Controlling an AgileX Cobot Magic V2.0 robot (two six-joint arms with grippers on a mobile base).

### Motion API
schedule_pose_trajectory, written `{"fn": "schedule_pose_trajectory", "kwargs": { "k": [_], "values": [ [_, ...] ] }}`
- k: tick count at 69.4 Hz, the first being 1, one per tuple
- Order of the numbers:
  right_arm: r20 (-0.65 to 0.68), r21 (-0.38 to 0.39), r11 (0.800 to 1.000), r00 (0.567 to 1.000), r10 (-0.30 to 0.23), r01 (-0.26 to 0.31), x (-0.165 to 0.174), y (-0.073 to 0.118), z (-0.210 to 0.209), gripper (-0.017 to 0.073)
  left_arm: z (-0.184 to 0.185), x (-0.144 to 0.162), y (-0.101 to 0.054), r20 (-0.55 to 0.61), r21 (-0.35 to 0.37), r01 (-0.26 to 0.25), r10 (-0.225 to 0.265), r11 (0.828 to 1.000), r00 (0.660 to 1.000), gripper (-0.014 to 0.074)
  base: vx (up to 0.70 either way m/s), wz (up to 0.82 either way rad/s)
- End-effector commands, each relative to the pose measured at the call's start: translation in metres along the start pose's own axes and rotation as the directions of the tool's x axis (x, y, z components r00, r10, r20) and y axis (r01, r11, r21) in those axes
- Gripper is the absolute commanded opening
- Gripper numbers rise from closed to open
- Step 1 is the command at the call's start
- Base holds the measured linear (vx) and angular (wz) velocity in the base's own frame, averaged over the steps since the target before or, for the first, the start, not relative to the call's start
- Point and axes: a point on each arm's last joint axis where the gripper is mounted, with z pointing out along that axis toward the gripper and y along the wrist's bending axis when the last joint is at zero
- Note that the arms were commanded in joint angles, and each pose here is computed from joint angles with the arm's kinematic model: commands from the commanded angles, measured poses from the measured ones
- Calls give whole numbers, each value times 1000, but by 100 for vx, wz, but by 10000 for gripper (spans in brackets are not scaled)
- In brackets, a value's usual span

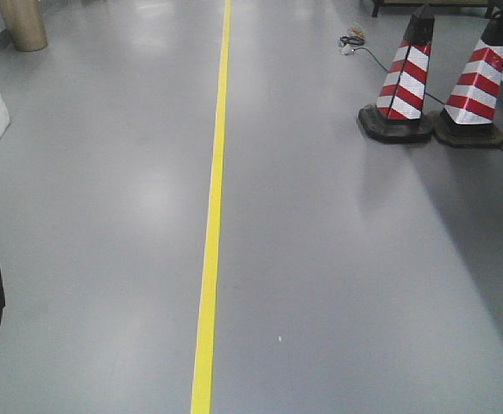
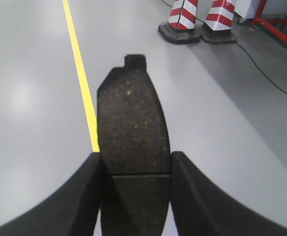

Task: Move and align brake pads A on conveyor
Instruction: 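Drive along the yellow floor line past the striped cones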

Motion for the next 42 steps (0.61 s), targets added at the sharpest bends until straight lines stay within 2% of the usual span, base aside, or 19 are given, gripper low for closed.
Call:
{"fn": "schedule_pose_trajectory", "kwargs": {
  "k": [1,42],
  "values": [
    [121,8,1000,993,-16,15,-17,-1,-3,-4,-4,-16,-5,103,48,-6,1,999,995,-6,72,-1],
    [123,8,1000,992,-16,15,-17,-1,-3,-4,-4,-16,-5,103,48,-6,1,999,995,-6,73,-6]
  ]
}}
